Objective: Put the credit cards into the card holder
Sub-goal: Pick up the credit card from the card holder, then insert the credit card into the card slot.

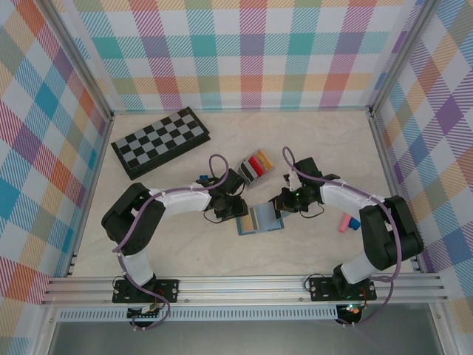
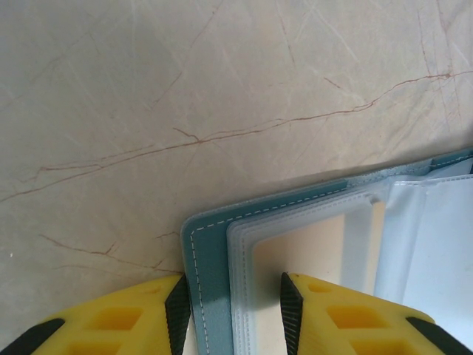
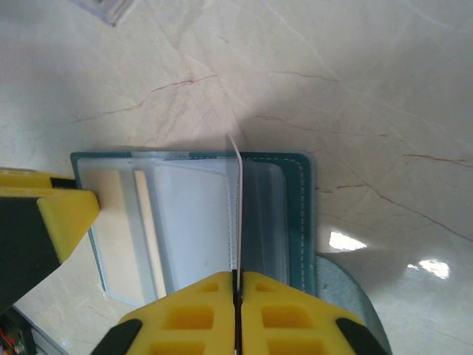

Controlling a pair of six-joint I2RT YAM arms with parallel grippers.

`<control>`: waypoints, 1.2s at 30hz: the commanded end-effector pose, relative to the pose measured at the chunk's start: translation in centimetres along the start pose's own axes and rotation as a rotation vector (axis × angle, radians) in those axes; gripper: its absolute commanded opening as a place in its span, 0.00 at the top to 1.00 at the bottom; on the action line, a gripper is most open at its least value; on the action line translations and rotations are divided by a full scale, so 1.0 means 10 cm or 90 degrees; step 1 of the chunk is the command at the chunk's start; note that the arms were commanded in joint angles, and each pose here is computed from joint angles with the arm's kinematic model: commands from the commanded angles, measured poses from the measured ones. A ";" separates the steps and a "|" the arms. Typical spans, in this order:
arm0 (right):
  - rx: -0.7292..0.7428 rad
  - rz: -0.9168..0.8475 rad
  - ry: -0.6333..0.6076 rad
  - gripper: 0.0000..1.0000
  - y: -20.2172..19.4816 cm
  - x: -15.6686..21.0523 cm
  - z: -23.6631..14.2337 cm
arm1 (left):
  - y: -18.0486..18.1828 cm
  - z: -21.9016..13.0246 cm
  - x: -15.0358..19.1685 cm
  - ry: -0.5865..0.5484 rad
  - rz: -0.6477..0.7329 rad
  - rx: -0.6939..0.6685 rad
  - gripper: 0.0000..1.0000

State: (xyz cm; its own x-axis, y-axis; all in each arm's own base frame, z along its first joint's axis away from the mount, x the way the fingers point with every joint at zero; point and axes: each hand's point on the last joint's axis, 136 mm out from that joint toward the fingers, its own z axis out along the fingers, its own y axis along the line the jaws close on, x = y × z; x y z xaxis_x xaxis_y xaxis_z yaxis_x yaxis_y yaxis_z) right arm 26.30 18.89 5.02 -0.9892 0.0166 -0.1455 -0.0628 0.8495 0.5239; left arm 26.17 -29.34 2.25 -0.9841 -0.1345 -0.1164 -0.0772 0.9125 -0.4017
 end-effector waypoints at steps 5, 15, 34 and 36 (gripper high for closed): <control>0.097 -0.037 -0.119 0.97 -0.04 -0.21 -0.49 | -0.08 0.08 0.00 -0.007 0.021 0.020 0.60; -0.134 -0.070 -0.106 0.97 0.60 -0.01 -0.40 | -0.09 -0.01 0.01 -0.023 0.014 0.037 0.52; -0.164 -0.046 -0.026 0.99 0.45 0.27 0.27 | -0.05 0.07 0.11 -0.002 -0.011 0.053 0.54; -0.174 -0.046 -0.019 0.99 0.45 0.29 0.30 | -0.05 0.07 0.12 0.001 -0.013 0.055 0.54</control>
State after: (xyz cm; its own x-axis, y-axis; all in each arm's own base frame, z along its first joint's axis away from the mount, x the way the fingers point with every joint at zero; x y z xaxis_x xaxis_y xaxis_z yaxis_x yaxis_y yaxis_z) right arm 23.83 23.66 4.63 -0.9765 -0.0051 -0.2152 -0.1551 0.7102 0.6867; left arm 26.13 -29.53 2.61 -0.9761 -0.1660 -0.1402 -0.0844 0.8842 -0.4593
